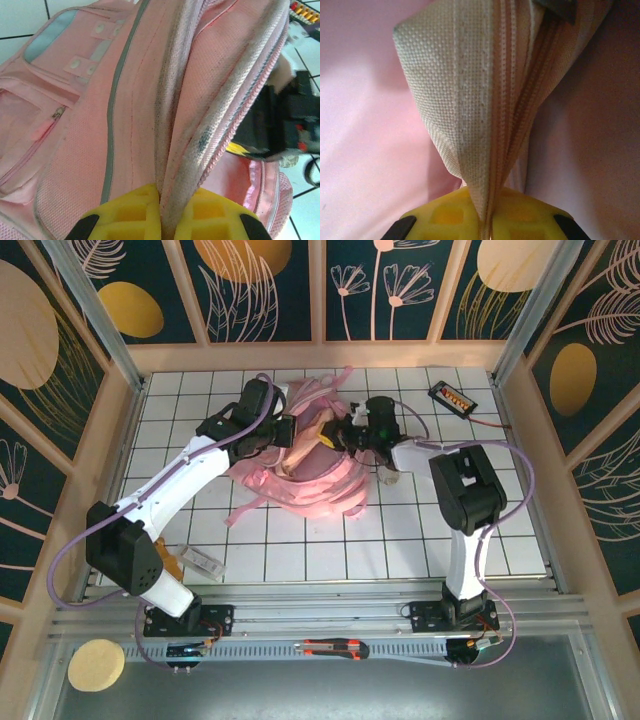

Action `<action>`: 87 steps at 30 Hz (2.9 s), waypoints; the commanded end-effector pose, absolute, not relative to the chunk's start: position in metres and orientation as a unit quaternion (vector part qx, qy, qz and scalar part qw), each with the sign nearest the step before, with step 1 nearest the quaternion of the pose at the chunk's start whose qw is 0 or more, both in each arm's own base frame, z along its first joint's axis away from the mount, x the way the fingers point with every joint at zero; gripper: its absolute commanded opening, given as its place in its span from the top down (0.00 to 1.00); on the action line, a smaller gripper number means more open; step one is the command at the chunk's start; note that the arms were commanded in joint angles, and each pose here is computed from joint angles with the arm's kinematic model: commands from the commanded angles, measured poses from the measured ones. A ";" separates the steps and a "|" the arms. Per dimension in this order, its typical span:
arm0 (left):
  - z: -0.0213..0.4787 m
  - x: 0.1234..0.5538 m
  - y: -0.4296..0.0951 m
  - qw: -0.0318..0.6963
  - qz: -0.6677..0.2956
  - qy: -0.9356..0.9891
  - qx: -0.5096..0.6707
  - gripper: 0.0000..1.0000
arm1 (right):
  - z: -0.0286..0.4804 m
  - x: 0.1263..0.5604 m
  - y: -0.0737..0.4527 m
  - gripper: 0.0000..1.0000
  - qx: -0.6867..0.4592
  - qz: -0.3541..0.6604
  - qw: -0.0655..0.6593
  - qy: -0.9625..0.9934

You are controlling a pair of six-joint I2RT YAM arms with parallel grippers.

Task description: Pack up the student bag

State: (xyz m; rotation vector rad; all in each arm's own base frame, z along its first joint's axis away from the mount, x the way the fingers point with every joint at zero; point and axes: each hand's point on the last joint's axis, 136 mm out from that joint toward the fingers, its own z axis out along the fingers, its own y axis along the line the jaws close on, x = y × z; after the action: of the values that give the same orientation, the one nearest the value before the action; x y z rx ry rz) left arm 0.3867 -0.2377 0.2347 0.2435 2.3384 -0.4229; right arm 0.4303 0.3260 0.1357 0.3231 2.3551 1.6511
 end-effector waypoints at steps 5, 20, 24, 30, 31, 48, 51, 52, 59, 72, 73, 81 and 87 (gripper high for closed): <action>0.292 0.400 -0.280 0.439 -0.266 0.846 0.146 1.00 | 0.091 0.451 0.353 0.90 0.109 0.526 0.104 0.837; 0.278 0.406 -0.270 0.439 -0.241 0.856 0.125 1.00 | 0.111 0.446 0.322 0.38 0.092 0.448 0.119 0.881; 0.268 0.410 -0.267 0.433 -0.235 0.863 0.110 1.00 | 0.131 0.438 0.308 0.33 0.073 0.432 0.134 0.889; 0.254 0.412 -0.259 0.425 -0.219 0.873 0.099 1.00 | 0.161 0.427 0.287 0.31 0.073 0.435 0.158 0.883; 0.253 0.412 -0.257 0.425 -0.214 0.874 0.096 1.00 | 0.167 0.426 0.283 0.31 0.071 0.432 0.167 0.883; 0.240 0.402 -0.228 0.426 -0.184 0.880 0.100 1.00 | 0.178 0.387 0.086 0.01 0.209 0.225 0.223 0.925; 0.238 0.400 -0.226 0.424 -0.180 0.881 0.104 1.00 | 0.159 0.376 0.078 0.01 0.220 0.204 0.192 0.934; 0.237 0.399 -0.225 0.423 -0.178 0.882 0.105 1.00 | 0.153 0.373 0.075 0.01 0.221 0.188 0.185 0.939; 0.227 0.396 -0.226 0.407 -0.172 0.889 0.120 1.00 | 0.116 0.369 0.089 0.01 0.217 0.162 0.131 0.954; 0.225 0.394 -0.225 0.404 -0.171 0.890 0.122 1.00 | 0.080 0.398 0.138 0.01 0.182 0.151 0.092 0.967; 0.226 0.394 -0.224 0.405 -0.169 0.890 0.122 1.00 | 0.077 0.400 0.139 0.01 0.181 0.152 0.088 0.968; 0.224 0.391 -0.219 0.405 -0.165 0.892 0.117 1.00 | 0.061 0.408 0.141 0.01 0.182 0.135 0.072 0.971; 0.221 0.391 -0.219 0.404 -0.165 0.893 0.115 1.00 | 0.048 0.413 0.143 0.01 0.180 0.129 0.060 0.973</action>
State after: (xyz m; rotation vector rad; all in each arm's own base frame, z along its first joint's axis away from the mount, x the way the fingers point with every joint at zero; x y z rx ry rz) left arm 0.3856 -0.2331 0.2098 0.3206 2.2965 -0.4593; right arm 0.4084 0.1413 0.0557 0.5425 2.9340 0.4225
